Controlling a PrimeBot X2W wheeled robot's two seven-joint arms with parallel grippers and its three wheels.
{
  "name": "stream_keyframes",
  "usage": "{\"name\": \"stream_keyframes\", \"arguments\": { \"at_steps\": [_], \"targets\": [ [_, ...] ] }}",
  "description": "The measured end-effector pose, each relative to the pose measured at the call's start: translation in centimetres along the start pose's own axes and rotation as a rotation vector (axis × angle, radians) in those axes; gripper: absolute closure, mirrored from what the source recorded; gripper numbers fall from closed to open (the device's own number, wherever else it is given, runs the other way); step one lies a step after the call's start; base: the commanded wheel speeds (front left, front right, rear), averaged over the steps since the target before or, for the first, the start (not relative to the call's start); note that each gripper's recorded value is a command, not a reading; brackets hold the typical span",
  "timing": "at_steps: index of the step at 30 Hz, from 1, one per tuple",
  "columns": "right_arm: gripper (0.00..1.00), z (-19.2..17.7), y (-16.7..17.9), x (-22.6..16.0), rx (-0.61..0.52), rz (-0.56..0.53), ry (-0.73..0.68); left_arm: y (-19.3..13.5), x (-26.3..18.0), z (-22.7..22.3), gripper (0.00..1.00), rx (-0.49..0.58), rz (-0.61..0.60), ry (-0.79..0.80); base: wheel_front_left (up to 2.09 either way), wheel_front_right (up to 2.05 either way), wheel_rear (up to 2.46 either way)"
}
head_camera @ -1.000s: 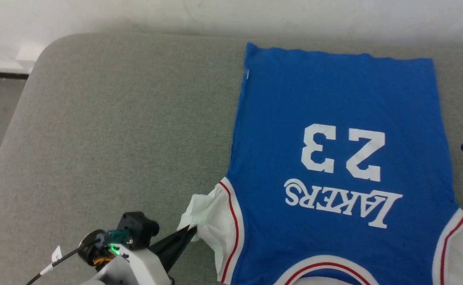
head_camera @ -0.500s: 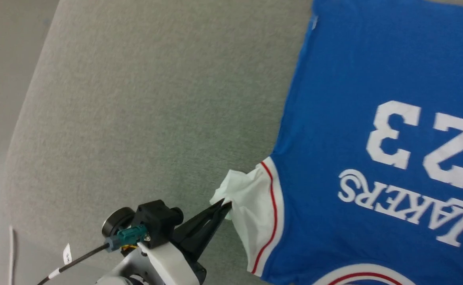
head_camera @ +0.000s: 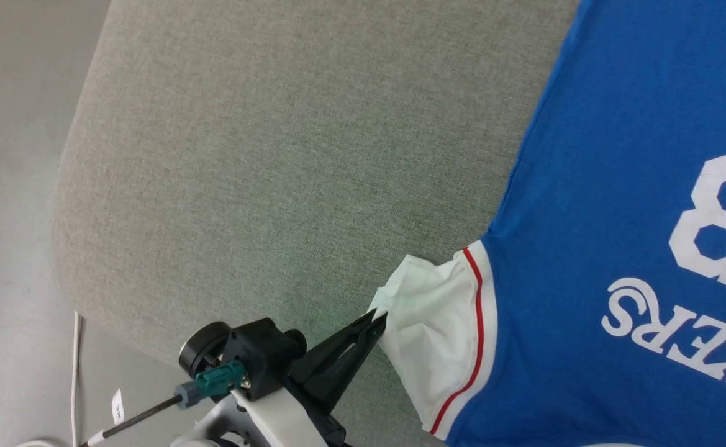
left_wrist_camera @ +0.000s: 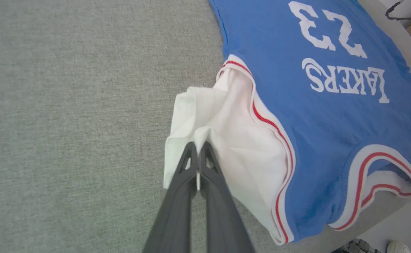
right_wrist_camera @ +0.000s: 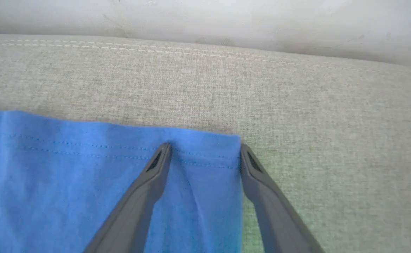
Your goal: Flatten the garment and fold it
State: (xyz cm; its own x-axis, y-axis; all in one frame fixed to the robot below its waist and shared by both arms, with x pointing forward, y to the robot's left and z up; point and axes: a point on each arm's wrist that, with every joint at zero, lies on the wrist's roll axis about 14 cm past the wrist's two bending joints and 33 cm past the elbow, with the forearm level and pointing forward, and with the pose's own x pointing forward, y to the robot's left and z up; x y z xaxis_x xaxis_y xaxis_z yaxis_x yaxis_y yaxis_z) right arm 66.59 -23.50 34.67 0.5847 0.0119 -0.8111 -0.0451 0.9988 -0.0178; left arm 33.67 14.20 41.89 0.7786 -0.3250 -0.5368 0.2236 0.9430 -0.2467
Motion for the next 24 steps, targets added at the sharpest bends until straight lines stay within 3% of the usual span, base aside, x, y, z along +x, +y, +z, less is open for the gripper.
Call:
{"name": "stream_keyframes", "arguments": {
  "at_steps": [1, 2, 3, 15, 24],
  "targets": [
    [0.04, -0.1, 0.1, 0.4, -0.002, 0.001, 0.003, 0.1, 0.1, -0.2, 1.0, -0.004, 0.004, 0.005, 0.0, 0.0, 0.0],
    [0.72, -0.2, 0.3, 0.7, 0.0, 0.004, 0.004, 0.3, 0.2, -0.3, 1.0, -0.007, 0.009, 0.008, 0.0, 0.0, 0.0],
    [1.0, -0.2, 0.3, 0.9, -0.001, 0.005, 0.003, 0.4, 0.3, -0.4, 1.0, -0.008, 0.014, 0.011, 0.0, 0.0, 0.0],
    [1.0, -2.2, 1.5, -1.5, -0.044, 0.031, -0.005, 1.1, -0.3, 0.1, 1.0, -0.026, 0.041, -0.036, 0.0, 0.0, 0.0],
    [1.0, -8.6, -1.1, -8.2, -0.133, 0.018, 0.047, 1.0, -2.4, 0.6, 1.0, -0.075, 0.045, -0.115, 0.0, 0.0, 0.0]
  ]
}}
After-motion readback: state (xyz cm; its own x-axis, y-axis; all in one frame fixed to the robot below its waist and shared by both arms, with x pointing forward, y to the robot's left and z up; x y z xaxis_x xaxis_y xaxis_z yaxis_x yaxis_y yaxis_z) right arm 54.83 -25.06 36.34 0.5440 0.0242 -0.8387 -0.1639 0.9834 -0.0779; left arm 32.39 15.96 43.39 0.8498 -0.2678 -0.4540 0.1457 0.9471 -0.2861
